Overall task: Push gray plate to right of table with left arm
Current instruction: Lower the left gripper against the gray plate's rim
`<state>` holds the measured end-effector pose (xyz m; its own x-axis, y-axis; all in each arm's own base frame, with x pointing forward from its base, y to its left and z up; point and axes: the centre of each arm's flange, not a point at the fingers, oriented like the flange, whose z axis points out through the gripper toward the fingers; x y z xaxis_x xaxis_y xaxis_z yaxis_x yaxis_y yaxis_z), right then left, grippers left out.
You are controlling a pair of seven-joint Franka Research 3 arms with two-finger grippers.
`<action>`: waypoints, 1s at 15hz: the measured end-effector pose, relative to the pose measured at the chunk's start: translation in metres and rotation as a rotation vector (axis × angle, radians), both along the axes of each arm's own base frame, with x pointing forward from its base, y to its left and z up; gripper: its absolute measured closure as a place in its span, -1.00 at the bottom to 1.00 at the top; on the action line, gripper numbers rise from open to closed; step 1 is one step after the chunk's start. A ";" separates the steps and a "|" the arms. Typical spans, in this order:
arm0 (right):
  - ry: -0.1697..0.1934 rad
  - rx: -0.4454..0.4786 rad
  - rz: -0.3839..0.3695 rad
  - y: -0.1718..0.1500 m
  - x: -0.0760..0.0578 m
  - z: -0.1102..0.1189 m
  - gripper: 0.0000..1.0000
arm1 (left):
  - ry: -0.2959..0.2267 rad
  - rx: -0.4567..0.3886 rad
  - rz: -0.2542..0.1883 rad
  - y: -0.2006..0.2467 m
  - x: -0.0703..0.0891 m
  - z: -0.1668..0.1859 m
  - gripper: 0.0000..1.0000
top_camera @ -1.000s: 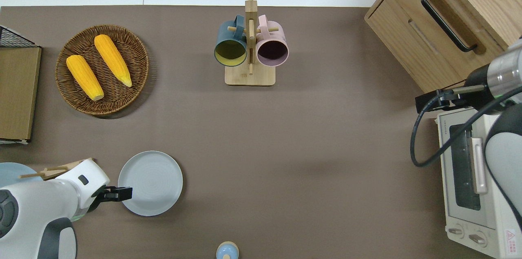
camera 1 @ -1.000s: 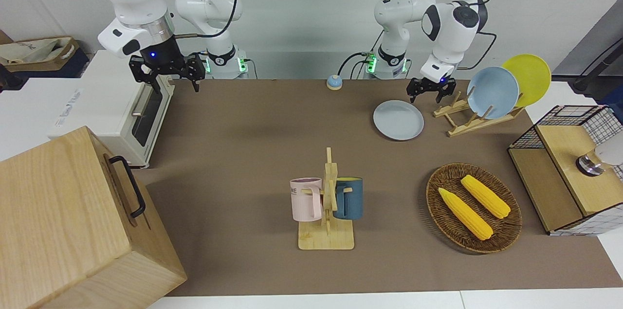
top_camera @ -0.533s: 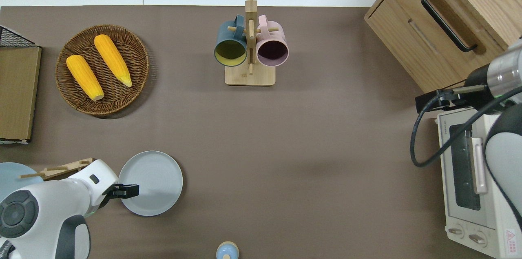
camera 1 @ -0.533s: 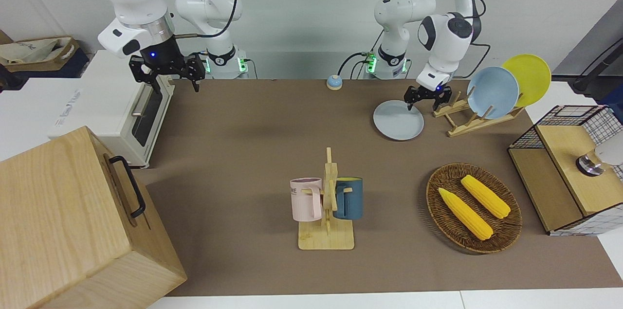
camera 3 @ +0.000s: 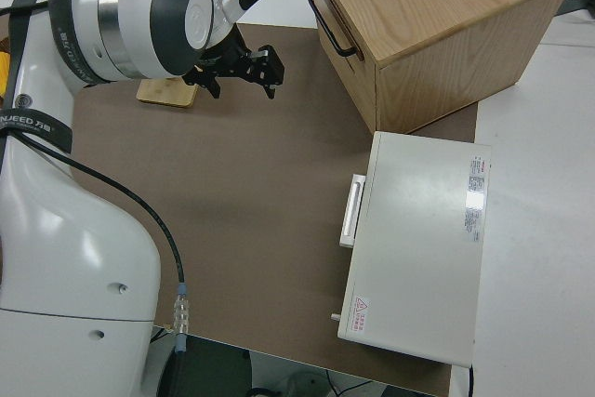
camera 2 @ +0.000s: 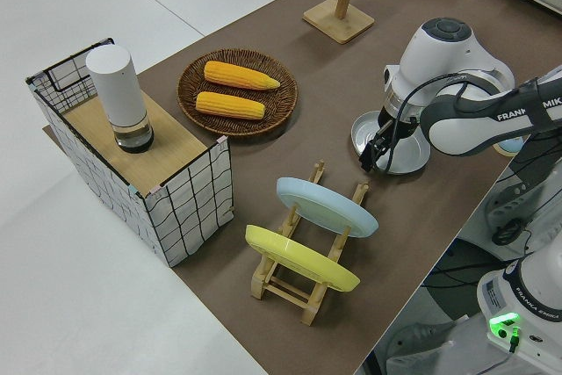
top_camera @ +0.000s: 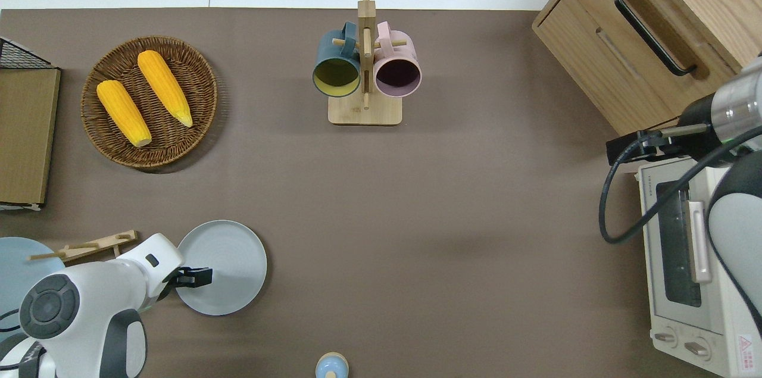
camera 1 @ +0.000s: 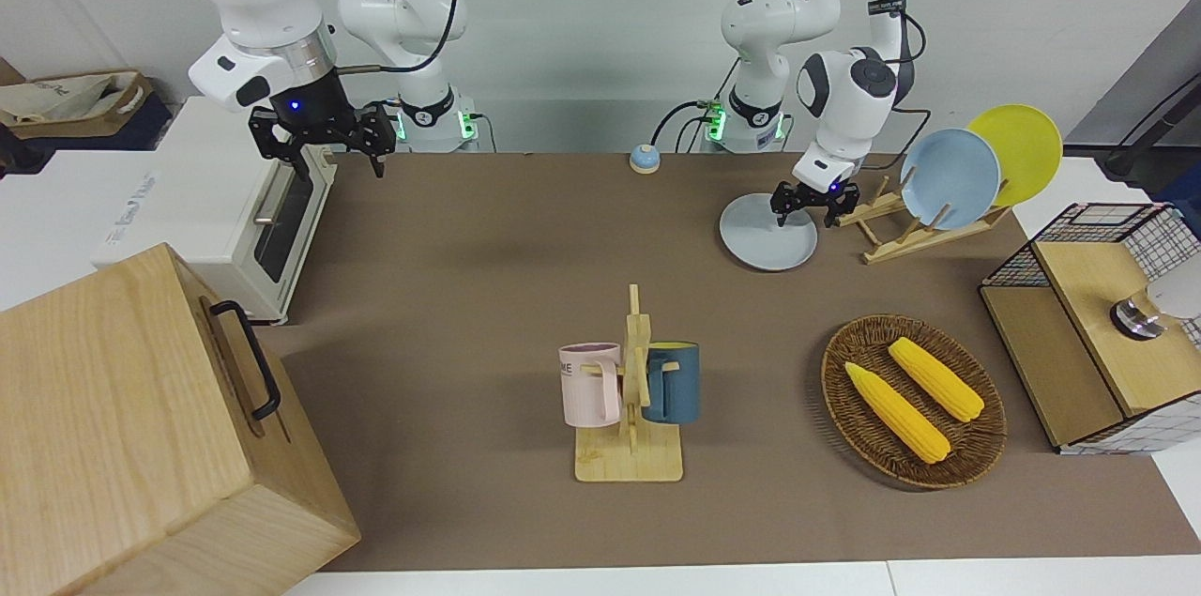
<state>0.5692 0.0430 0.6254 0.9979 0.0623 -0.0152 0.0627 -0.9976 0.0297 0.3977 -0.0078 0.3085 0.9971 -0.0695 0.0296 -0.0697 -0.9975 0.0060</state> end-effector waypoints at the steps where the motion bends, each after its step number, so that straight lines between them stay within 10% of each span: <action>1: 0.000 0.000 0.000 0.000 0.000 0.000 -0.97 | -0.001 -0.001 0.000 0.000 0.000 -0.001 -1.00; 6: 0.000 0.000 0.000 0.000 0.000 0.000 -0.97 | -0.001 -0.002 0.001 0.000 0.001 -0.003 -0.96; 15: 0.000 0.000 0.000 0.000 0.000 0.000 -0.97 | -0.006 -0.006 0.008 0.002 0.002 -0.004 0.96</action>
